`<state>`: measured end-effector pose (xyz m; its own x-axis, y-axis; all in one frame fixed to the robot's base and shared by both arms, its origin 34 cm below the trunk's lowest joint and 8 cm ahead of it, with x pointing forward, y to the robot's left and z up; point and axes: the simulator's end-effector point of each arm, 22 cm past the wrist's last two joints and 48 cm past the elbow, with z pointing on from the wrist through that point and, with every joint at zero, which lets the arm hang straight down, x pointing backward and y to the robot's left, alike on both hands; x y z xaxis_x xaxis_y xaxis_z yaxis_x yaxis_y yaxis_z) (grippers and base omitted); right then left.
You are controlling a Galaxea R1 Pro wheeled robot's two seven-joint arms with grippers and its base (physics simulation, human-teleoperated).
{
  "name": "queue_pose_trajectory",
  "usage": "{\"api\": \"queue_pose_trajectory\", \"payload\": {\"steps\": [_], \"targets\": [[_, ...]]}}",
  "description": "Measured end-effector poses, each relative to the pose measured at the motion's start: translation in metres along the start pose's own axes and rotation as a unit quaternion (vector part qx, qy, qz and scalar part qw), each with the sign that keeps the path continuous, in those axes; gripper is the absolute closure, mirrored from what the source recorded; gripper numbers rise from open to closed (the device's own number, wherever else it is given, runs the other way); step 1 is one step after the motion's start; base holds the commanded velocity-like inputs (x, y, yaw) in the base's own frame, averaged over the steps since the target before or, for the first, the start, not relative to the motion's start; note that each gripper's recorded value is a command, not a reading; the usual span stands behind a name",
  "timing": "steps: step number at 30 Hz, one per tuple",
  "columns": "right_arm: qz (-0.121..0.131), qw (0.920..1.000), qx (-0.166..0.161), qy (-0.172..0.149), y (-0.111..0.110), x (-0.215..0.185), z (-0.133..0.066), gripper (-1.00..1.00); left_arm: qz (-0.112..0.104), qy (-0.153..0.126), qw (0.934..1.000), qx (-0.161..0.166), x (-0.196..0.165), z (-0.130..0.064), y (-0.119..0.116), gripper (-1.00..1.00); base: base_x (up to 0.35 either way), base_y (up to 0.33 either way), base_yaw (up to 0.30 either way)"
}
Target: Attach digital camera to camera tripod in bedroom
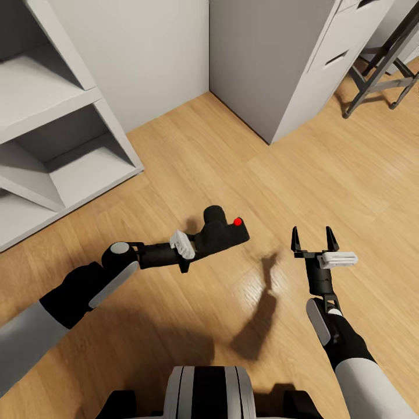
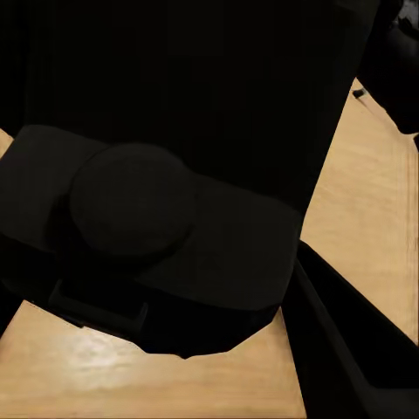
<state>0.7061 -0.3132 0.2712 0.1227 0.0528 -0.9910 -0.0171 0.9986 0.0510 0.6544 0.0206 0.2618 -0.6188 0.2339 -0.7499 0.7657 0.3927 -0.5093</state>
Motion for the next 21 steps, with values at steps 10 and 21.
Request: {"api": "queue_pose_trajectory", "payload": {"steps": [10, 21], "targets": [[0.0, 1.0, 0.0, -0.006, 0.0, -0.007, 0.003, -1.0, -0.093, -0.038, 0.9939, 0.045, -0.019, -0.024, -0.011, 1.0, 0.0, 0.0, 0.0], [0.0, 0.9999, -0.001, -0.011, 0.001, -0.013, 0.006, -1.0, -0.104, -0.035, 0.9931, 0.042, -0.016, -0.036, -0.004, 1.0, 0.0, 0.0, 0.0]]}}
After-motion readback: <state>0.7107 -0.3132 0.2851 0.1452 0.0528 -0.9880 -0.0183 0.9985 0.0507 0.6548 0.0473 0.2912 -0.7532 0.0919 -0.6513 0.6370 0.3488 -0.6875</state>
